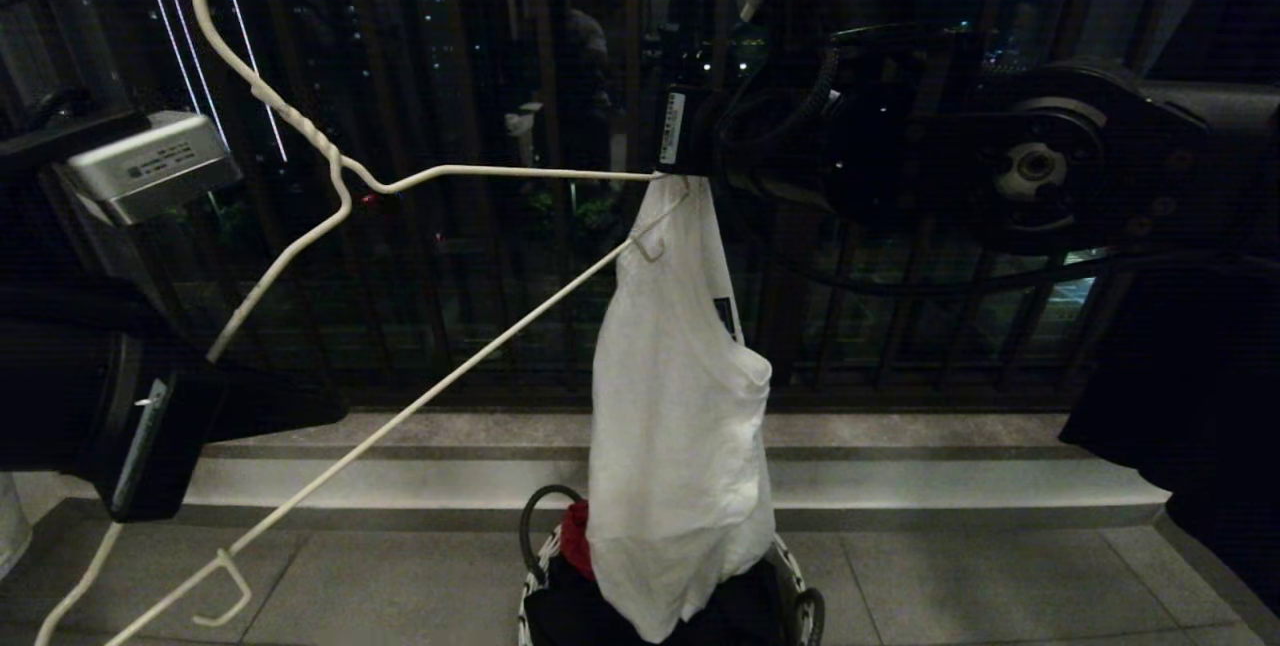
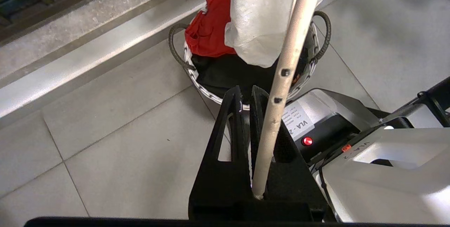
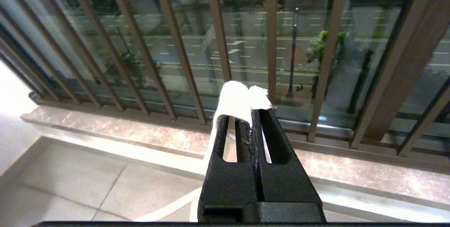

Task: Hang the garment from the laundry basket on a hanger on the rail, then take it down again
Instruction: Hang the clothes on the clothes rack

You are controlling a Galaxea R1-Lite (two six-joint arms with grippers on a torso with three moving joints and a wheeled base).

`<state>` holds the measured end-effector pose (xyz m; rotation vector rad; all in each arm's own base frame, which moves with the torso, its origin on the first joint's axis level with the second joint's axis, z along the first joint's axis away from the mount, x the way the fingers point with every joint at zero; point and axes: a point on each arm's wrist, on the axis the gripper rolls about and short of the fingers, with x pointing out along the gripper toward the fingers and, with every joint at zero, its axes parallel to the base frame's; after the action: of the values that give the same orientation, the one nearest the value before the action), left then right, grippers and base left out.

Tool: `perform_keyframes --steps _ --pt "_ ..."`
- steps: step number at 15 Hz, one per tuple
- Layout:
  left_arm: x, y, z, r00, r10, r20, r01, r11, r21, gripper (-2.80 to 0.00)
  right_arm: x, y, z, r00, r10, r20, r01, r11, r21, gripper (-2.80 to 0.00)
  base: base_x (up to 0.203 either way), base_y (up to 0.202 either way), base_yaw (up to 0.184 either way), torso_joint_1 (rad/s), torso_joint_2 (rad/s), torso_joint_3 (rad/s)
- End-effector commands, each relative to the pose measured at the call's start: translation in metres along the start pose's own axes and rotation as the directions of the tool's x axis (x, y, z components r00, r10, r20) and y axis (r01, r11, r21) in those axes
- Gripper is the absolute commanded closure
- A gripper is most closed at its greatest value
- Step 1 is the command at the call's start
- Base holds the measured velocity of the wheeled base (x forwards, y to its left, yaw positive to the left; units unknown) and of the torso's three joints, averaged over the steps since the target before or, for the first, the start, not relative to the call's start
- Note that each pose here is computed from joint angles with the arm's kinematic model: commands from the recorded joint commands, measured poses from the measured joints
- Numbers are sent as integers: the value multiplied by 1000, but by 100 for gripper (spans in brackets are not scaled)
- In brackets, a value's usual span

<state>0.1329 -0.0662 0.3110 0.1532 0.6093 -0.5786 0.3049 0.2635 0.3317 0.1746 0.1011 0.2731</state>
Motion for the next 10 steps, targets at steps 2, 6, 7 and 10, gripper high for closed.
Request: perform_keyframes --steps 2,6,7,10 --pt "11 1 2 999 -3 -35 3 1000 -11 0 -2 3 -1 1000 7 -1 -7 1000 1 0 0 0 0 0 0 0" --pt "14 0 2 999 -11 -44 10 1000 -15 0 1 6 -6 1000 -1 -10 1 1000 -5 0 0 0 0 0 0 0" --pt "16 0 3 999 3 -47 -4 1000 -24 0 2 6 -7 1000 -23 -7 23 1000 -7 0 0 0 0 0 0 0" --pt "22 2 6 996 61 -65 -64 997 -36 0 0 5 -5 999 -32 -1 32 999 -5 0 0 0 0 0 0 0"
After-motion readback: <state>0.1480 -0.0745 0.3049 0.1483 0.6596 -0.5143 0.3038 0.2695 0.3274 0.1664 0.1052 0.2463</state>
